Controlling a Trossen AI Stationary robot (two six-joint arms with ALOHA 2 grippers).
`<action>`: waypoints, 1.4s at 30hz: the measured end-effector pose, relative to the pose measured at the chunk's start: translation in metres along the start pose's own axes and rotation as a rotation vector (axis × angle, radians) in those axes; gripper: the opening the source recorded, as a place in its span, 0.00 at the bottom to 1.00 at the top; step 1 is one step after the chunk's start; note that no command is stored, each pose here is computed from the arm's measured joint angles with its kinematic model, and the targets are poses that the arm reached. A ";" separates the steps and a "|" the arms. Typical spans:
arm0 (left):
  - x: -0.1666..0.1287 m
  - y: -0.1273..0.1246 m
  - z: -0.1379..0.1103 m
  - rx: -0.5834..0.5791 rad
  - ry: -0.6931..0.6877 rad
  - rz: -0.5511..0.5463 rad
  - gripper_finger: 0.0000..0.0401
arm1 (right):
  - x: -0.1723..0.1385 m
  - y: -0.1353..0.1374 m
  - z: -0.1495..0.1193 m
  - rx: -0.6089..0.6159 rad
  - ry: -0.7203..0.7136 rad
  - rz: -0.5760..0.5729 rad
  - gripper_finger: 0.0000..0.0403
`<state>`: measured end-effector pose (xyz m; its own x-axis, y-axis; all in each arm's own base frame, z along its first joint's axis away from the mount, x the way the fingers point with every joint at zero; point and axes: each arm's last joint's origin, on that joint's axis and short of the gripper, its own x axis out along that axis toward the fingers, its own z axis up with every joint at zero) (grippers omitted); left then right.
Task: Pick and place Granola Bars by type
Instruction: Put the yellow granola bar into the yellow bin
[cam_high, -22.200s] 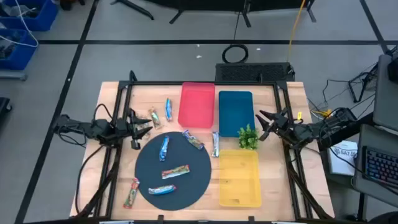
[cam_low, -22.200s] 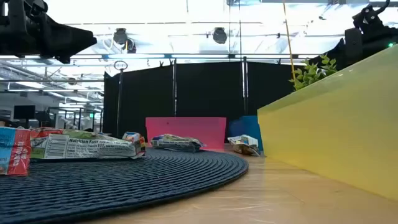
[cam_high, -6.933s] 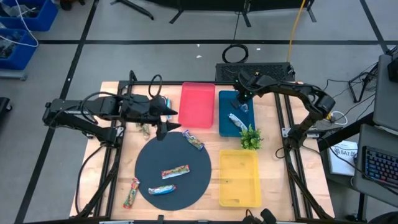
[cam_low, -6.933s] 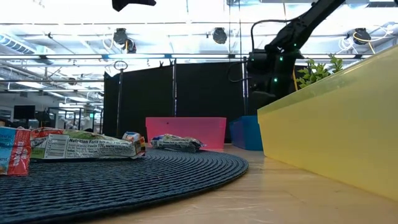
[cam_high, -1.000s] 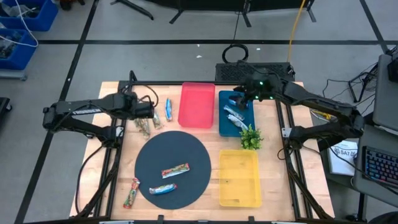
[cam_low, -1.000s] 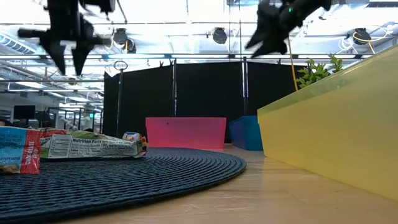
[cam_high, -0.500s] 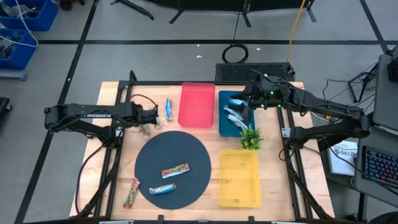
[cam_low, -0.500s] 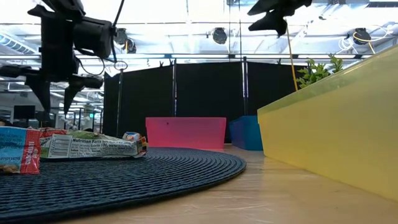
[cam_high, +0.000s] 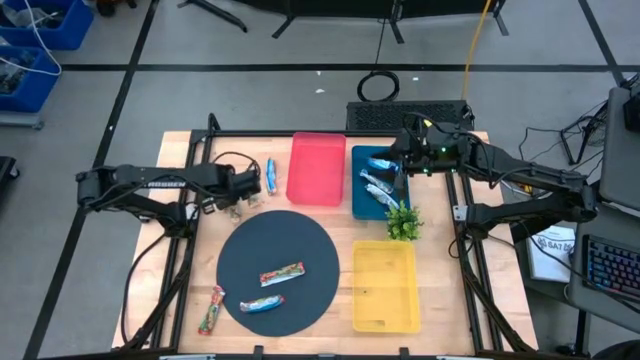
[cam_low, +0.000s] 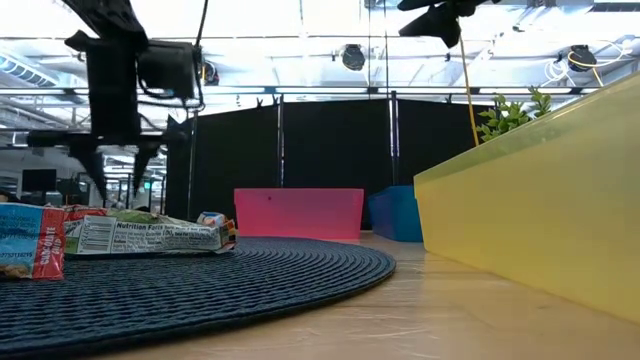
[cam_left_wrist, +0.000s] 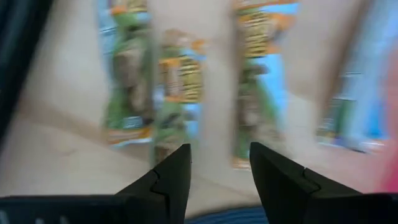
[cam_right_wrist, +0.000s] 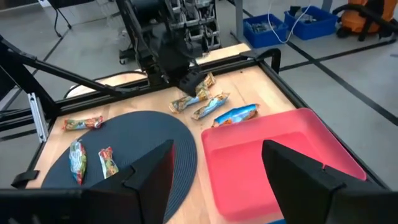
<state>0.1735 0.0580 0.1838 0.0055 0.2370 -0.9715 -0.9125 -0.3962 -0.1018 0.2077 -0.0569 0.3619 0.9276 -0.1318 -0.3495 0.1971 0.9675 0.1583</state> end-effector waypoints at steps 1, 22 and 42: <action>0.003 0.000 -0.001 -0.005 0.001 0.021 0.42 | 0.000 0.000 0.000 -0.001 -0.001 0.000 0.58; 0.015 0.015 0.007 -0.140 -0.249 0.268 0.42 | -0.003 0.002 -0.003 -0.006 0.040 0.074 0.58; 0.051 0.002 -0.002 -0.053 -0.168 0.424 0.42 | -0.033 0.006 0.000 -0.022 -0.024 0.072 0.58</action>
<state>0.1729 0.0679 0.1337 -0.4345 0.1831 -0.8819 -0.7975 -0.5332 0.2822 0.1781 -0.0462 0.3745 0.9465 -0.0664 -0.3159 0.1227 0.9791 0.1619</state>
